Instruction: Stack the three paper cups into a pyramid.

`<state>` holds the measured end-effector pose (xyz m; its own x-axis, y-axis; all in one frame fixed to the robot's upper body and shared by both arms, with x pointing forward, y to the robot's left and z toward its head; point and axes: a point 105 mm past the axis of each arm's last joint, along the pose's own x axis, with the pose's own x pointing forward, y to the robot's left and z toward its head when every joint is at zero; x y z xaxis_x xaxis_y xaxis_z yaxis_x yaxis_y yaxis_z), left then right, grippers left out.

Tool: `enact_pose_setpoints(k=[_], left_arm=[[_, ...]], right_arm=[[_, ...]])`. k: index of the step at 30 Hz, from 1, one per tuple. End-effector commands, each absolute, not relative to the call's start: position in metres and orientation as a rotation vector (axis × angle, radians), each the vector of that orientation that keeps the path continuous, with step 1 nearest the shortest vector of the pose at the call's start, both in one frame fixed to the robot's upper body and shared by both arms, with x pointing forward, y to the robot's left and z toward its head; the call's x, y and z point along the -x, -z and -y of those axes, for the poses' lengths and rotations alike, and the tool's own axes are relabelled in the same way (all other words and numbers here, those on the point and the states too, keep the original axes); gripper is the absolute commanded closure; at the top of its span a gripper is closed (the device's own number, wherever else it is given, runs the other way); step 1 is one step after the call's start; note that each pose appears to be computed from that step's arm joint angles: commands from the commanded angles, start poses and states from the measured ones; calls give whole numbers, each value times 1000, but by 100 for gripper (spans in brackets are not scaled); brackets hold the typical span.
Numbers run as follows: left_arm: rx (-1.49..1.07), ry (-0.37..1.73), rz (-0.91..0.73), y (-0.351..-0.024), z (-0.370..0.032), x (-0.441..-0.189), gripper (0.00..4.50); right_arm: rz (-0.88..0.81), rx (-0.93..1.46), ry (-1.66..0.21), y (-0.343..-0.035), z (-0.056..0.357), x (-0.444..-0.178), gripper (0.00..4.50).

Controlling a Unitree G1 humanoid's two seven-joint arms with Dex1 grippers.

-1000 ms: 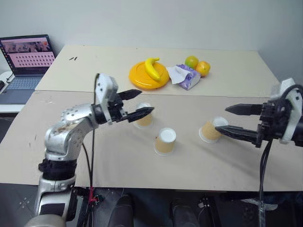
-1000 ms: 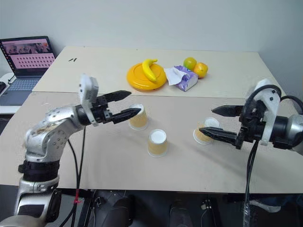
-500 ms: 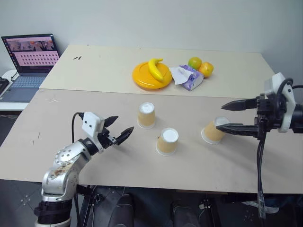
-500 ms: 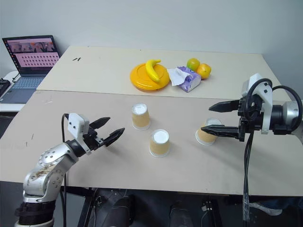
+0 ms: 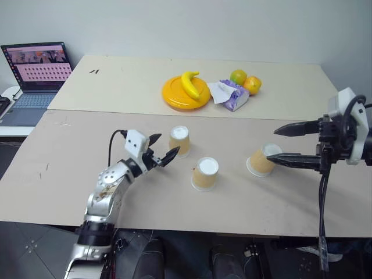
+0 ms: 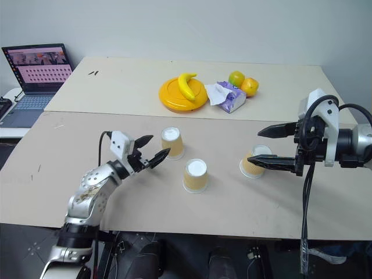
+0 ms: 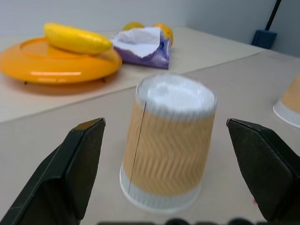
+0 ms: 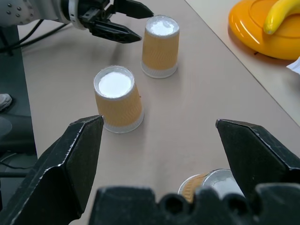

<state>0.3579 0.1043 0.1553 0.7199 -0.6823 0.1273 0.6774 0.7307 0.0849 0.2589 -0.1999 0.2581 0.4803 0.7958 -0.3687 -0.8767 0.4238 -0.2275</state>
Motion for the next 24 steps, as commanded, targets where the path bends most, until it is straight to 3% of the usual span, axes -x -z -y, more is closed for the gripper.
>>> enact_pose_setpoints(k=[1, 14, 15, 17, 19, 24], left_arm=[[-59, 780, 204, -162, -97, -359, 8], [-71, 787, 213, -159, -91, -366, 8], [-71, 786, 213, -159, -91, -366, 59], [-70, 787, 217, -161, -90, -367, 102], [-78, 783, 223, -162, -90, -368, 187], [-80, 777, 236, -166, -90, -369, 187]], right_arm=[[-130, 429, -1033, -282, 196, -250, 0], [-81, 377, -1029, -294, 190, -248, 0], [-81, 377, -1027, -293, 190, -248, 0], [-83, 381, -1025, -293, 190, -250, 0], [-82, 381, -1026, -293, 190, -251, 0], [-84, 377, -1032, -291, 189, -252, 0]])
